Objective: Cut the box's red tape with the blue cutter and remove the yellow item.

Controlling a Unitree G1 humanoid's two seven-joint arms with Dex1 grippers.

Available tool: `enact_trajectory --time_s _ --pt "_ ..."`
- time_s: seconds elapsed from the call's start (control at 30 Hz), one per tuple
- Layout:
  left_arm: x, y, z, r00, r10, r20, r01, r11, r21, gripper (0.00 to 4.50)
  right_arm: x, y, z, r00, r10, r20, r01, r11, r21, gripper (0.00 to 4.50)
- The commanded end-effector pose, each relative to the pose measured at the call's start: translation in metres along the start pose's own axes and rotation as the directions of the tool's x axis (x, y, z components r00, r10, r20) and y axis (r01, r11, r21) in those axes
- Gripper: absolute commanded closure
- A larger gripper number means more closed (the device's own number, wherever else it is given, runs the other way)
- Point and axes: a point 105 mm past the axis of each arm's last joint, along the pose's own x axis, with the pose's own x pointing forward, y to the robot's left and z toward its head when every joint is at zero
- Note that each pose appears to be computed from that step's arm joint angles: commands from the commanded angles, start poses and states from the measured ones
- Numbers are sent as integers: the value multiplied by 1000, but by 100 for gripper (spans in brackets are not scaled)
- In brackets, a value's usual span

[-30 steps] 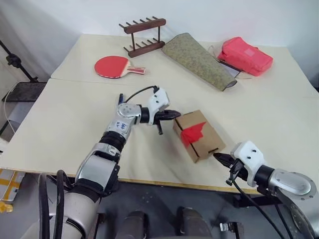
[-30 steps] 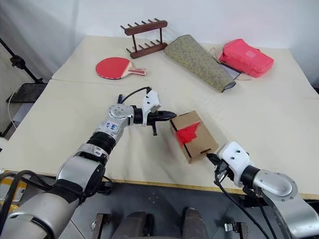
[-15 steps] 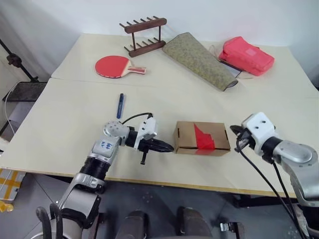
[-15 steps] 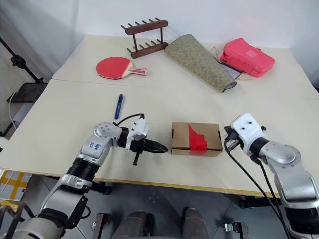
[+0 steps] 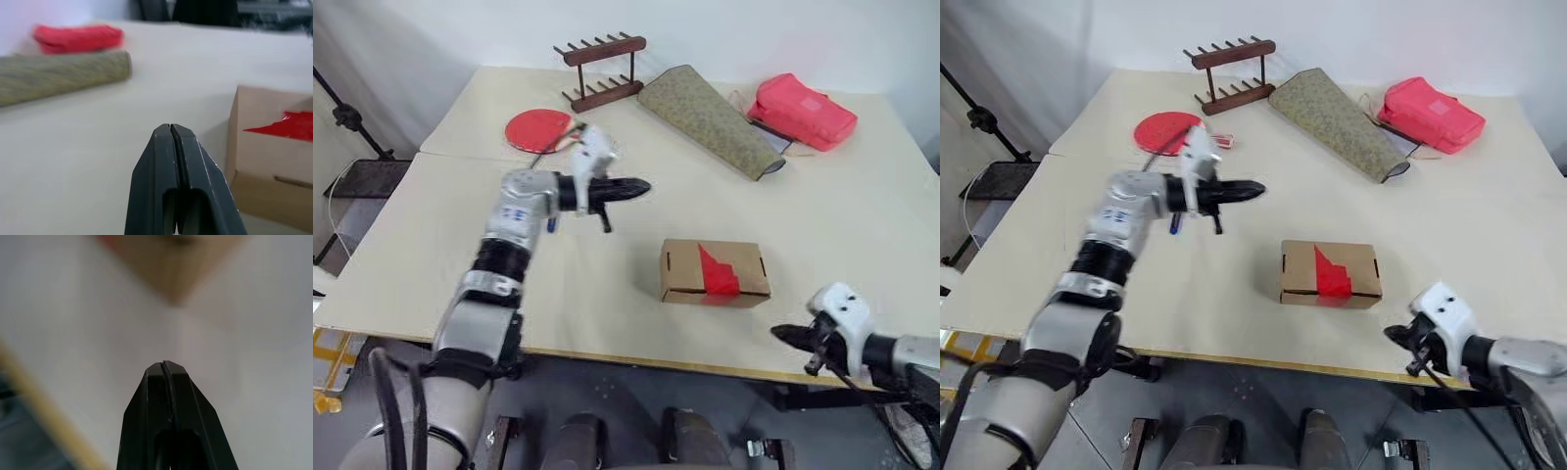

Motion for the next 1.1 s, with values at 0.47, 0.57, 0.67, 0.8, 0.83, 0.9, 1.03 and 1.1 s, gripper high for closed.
enact_trajectory --time_s 0.47,0.57,0.67,0.8,0.83,0.9,1.03,1.1 --pt "15 -59 -20 917 -388 -94 390 921 9 449 43 -50 59 969 -168 180 182 981 -67 450" --pt "13 -67 -21 917 -389 -89 390 921 4 449 52 -58 66 970 -152 188 175 978 -111 450" --pt "16 -75 -21 928 -366 -73 367 930 -1 449 63 -69 80 968 -140 207 173 973 -154 450" --pt "21 -84 -19 934 -354 -56 354 935 -14 449 77 -76 97 969 -108 224 156 966 -205 450" --pt "22 -84 -20 937 -344 -60 344 939 -12 449 80 -78 100 968 -102 228 151 966 -212 450" --pt "25 -83 -23 948 -309 -73 309 951 -13 449 87 -80 106 968 -94 232 148 962 -230 450" --pt "27 -80 -24 959 -271 -78 273 962 8 449 92 -87 109 968 -91 232 152 953 -260 450" --pt "25 -76 -21 965 -250 -75 253 967 25 449 87 -94 109 966 -113 234 178 945 -276 450"
